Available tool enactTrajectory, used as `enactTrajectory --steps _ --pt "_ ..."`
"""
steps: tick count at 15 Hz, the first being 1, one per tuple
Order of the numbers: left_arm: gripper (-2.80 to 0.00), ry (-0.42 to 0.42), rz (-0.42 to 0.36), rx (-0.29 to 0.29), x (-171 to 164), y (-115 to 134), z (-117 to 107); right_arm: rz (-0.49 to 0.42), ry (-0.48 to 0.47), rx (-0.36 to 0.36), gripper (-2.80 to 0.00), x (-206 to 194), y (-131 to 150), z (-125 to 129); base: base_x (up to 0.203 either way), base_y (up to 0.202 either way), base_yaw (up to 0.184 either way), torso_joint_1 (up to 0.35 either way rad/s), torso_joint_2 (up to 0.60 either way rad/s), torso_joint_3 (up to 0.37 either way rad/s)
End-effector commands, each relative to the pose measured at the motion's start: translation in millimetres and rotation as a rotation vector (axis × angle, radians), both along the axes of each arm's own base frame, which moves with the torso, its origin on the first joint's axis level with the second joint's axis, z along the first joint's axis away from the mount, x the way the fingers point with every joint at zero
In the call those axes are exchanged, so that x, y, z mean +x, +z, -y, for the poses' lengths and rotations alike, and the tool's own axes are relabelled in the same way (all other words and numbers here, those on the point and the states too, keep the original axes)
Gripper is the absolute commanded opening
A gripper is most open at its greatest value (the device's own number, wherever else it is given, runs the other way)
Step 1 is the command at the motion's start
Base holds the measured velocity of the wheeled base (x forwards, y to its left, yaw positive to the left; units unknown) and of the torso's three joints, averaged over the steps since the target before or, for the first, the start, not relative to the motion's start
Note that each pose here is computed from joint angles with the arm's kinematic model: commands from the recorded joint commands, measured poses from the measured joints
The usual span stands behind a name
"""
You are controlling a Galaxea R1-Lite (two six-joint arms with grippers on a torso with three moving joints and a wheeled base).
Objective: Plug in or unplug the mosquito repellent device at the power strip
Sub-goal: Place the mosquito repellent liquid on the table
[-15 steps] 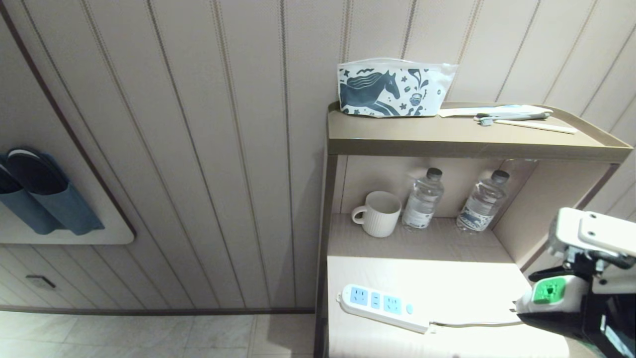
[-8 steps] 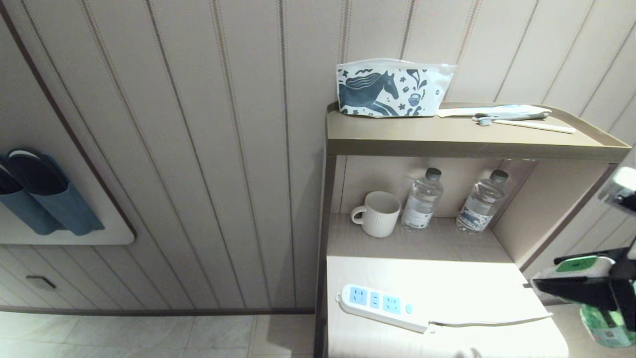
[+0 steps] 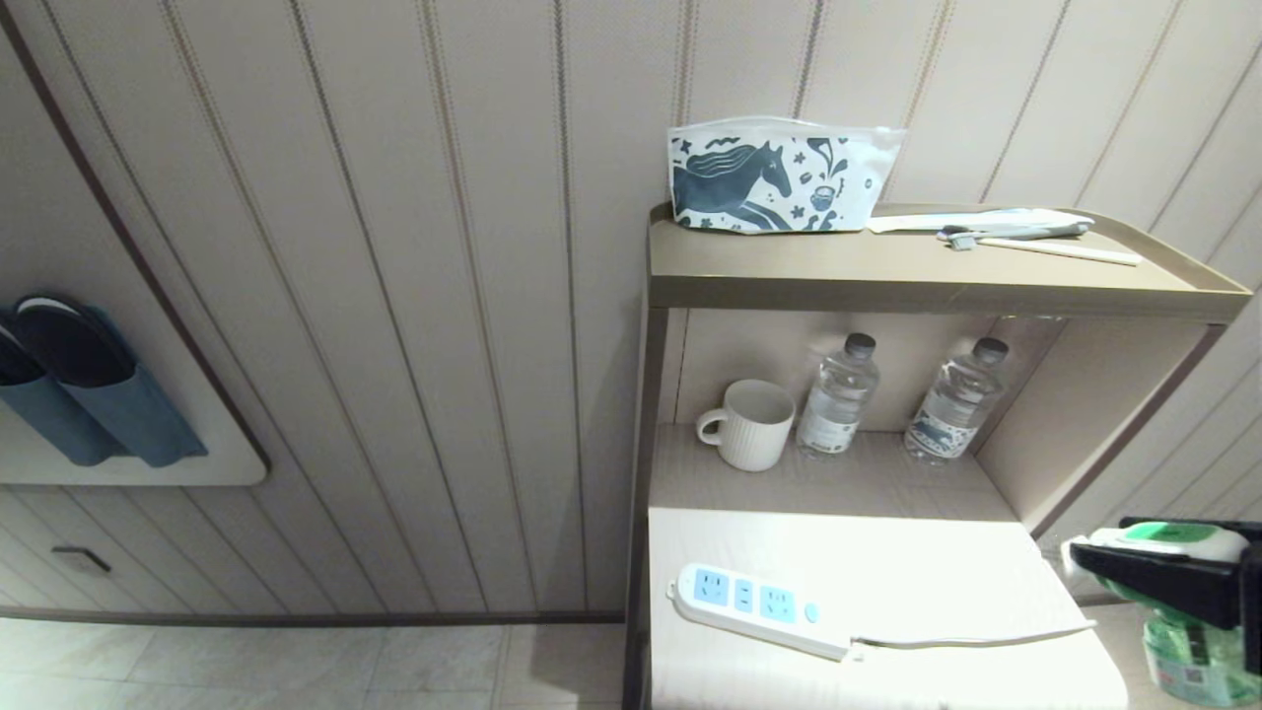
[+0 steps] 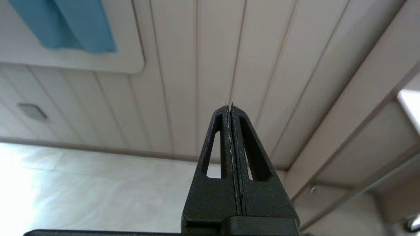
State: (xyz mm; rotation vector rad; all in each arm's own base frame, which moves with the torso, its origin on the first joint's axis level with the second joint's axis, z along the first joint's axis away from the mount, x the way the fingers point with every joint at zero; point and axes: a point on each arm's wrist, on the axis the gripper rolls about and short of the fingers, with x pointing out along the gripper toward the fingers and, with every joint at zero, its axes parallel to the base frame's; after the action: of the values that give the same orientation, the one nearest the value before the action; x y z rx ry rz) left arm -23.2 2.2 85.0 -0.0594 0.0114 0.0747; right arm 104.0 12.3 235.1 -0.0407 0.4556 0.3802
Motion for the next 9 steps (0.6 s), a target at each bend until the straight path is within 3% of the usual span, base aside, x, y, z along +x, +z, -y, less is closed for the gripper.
enactTrajectory --steps 1,2,4,6,8,9 --pt "-2.8 -0.005 0.056 0.046 -2 1 0 0.025 -0.008 0.006 -2.8 -16 -5 1 0.0 0.0 0.0 0.0 0.0 0.0" --pt "-2.8 -0.054 0.049 0.093 -1 -2 1 0.029 -0.023 0.004 -2.8 -21 -9 3 0.0 0.0 0.0 0.0 0.0 0.0" --pt "-2.8 -0.12 -0.025 0.126 -1 -11 3 0.053 -0.038 -0.001 -2.8 -29 -13 4 0.0 0.0 0.0 0.0 0.0 0.0" --pt "-2.8 -0.112 -0.024 0.115 0 -11 3 0.106 -0.053 -0.004 -2.8 -31 -20 5 0.0 0.0 0.0 0.0 0.0 0.0" --pt "-2.8 -0.093 -0.002 0.062 1 -11 2 0.168 -0.123 -0.028 -2.8 -29 -34 8 0.0 0.0 0.0 0.0 0.0 0.0" --pt "-2.8 -0.092 -0.001 0.062 1 -10 2 0.217 -0.149 -0.036 -2.8 -26 -37 9 0.0 0.0 0.0 0.0 0.0 0.0"
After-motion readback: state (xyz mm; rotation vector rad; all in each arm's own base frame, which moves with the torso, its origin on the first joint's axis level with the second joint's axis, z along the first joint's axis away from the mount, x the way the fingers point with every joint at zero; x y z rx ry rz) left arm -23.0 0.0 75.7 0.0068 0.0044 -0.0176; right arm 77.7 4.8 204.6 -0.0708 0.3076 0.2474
